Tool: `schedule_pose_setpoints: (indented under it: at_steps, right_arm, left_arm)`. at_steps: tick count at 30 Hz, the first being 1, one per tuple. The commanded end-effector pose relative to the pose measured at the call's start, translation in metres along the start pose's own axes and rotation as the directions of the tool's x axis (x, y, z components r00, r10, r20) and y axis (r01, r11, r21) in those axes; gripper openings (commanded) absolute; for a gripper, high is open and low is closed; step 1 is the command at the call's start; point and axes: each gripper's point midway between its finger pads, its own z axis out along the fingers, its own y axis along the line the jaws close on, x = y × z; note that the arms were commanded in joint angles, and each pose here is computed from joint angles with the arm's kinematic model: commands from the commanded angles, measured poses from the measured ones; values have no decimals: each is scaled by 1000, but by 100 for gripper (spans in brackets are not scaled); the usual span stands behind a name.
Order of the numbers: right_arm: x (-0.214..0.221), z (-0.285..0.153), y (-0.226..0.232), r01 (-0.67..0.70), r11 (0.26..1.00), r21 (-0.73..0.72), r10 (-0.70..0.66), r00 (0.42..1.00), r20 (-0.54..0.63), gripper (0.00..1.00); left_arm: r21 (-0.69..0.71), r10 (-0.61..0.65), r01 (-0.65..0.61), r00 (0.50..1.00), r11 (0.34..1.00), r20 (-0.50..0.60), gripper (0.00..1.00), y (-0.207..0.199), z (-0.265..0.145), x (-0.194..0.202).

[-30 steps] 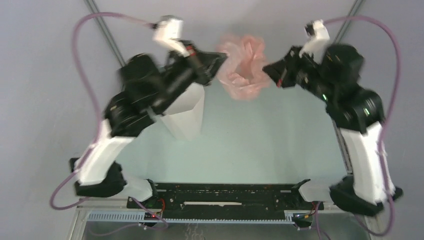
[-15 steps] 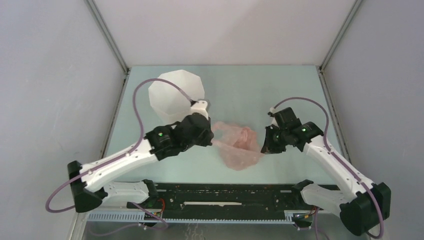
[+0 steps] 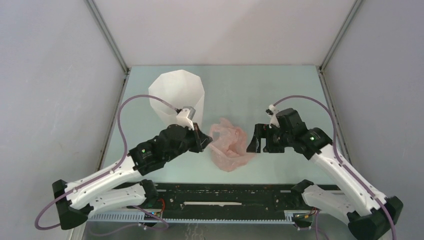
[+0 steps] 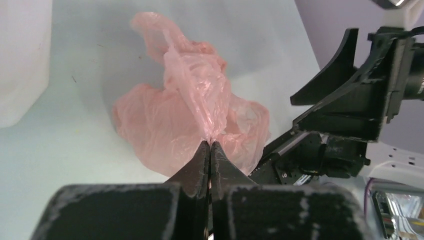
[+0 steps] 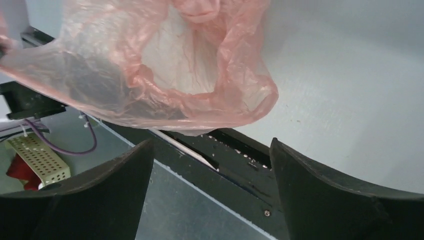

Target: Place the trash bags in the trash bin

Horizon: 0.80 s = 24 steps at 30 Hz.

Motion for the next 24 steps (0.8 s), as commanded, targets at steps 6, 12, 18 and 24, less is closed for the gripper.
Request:
schedule_pose_setpoints:
  at_steps: [6, 12, 18, 24]
  right_arm:
    - [-47, -8, -8, -24, 999, -47, 34, 976, 215, 96]
    - [-43, 37, -9, -207, 937, -282, 191, 978, -84, 86]
    - [-31, 68, 19, -131, 915, -382, 78, 985, -152, 85]
    - [-26, 91, 20, -81, 917, -390, 36, 992, -119, 78]
  left_arm:
    - [80, -35, 33, 999, 996, 15, 0, 13, -28, 18]
    - [26, -55, 54, 998, 998, 13, 0, 36, -37, 32]
    - [25, -92, 92, 996, 995, 14, 0, 42, -40, 38]
    - [23, -61, 61, 998, 998, 6, 0, 41, -41, 36]
